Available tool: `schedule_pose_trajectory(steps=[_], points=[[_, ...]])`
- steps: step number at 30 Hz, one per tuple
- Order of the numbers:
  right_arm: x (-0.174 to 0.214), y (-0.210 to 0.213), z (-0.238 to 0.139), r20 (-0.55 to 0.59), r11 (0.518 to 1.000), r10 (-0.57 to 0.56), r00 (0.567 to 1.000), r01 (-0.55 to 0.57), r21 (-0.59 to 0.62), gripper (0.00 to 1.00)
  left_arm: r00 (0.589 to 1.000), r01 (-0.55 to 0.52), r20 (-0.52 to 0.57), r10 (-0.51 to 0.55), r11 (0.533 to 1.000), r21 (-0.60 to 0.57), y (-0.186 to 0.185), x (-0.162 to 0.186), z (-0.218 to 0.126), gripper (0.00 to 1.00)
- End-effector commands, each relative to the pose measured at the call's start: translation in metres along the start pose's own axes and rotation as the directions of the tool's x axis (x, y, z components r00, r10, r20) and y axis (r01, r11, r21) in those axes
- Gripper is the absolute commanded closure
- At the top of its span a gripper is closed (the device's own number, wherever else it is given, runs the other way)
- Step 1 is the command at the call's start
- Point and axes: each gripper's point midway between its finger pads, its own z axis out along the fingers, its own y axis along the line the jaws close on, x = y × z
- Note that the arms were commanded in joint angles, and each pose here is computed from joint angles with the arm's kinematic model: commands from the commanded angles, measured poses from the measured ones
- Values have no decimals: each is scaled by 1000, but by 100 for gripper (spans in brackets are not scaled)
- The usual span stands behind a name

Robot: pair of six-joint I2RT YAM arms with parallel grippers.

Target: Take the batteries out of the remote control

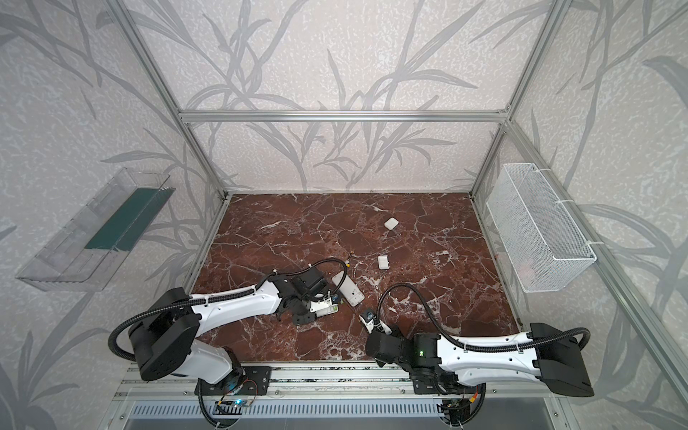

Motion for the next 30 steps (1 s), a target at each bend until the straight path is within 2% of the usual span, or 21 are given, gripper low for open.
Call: schedule_pose_trajectory(steps=[1,5,7,11,14,22,30], points=[[-9,5,-3,-1,1000,2,1000,-2,-22,100,1000,12,-24,-11,1000,24,-6,8,-1,77],[-11,6,-2,-19,999,8,1000,-9,-32,100,997,73,-16,-72,996,52,-7,1,-5,76],[-11,6,-1,-27,999,13,1000,-13,-32,100,992,123,16,-124,990,72,-7,-10,-8,72],[-15,6,-2,-35,999,37,999,-38,-30,100,975,207,45,-215,967,145,-10,-31,-13,51],[-16,7,-3,-45,999,33,998,-34,-31,100,971,227,42,-237,960,165,-11,-36,-14,34],[-7,8,-5,-90,998,32,995,-36,-44,100,972,236,-31,-234,959,155,-11,-26,-3,35],[7,9,-8,-144,996,42,989,-52,-67,100,944,327,2,-331,933,149,4,-29,-9,35]])
